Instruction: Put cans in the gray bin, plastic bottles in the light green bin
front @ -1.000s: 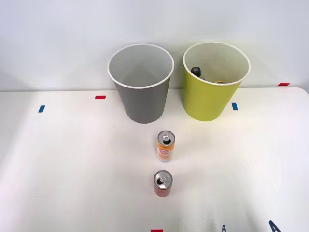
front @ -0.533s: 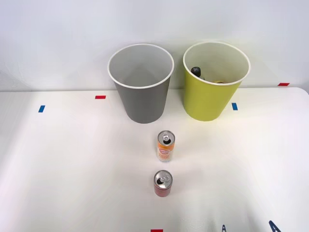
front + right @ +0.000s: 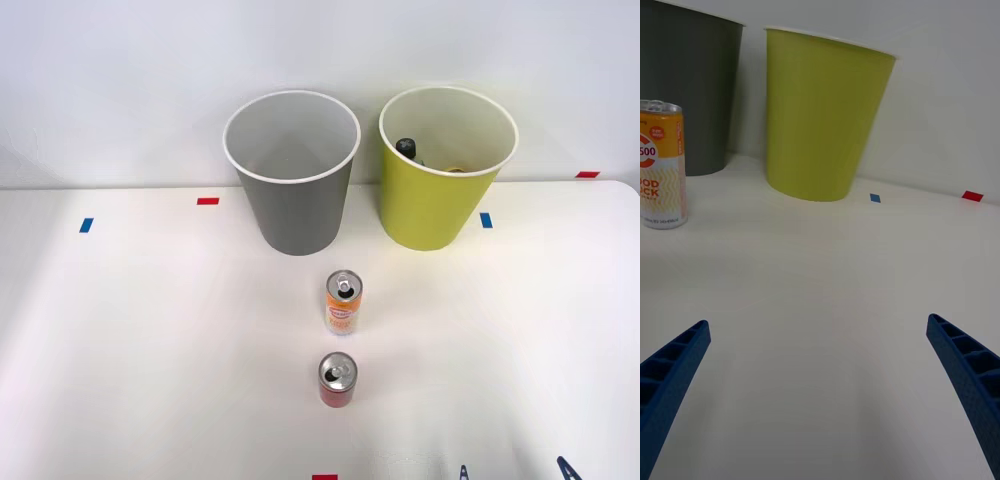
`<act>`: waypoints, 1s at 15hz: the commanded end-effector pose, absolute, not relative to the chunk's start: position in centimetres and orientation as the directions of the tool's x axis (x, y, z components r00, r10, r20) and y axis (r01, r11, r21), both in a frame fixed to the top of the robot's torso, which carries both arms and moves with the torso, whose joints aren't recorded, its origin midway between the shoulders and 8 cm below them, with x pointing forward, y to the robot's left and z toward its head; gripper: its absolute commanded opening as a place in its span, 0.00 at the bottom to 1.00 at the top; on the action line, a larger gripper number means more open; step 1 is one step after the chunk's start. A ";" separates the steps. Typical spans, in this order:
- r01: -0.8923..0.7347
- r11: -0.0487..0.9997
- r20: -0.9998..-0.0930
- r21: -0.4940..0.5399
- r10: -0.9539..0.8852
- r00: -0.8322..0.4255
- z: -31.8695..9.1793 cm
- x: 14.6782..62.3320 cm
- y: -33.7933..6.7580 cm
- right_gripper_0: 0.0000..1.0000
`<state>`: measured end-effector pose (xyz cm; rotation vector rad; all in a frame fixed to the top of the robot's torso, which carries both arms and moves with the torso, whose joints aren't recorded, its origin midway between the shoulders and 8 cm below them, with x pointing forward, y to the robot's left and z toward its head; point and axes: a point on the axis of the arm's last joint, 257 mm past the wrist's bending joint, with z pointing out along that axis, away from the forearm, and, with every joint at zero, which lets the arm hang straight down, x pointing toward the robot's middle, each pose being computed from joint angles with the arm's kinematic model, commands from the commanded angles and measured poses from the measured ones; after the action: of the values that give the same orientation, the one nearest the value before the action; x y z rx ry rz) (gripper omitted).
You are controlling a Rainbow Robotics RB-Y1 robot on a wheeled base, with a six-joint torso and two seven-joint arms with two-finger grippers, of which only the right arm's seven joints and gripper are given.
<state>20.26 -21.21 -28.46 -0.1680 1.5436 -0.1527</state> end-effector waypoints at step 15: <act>-0.007 0.979 -0.979 -0.203 -0.203 0.022 -28.5 20.3 -21.2 1.00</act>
<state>20.26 -21.21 -28.46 -0.1679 1.5437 -0.1528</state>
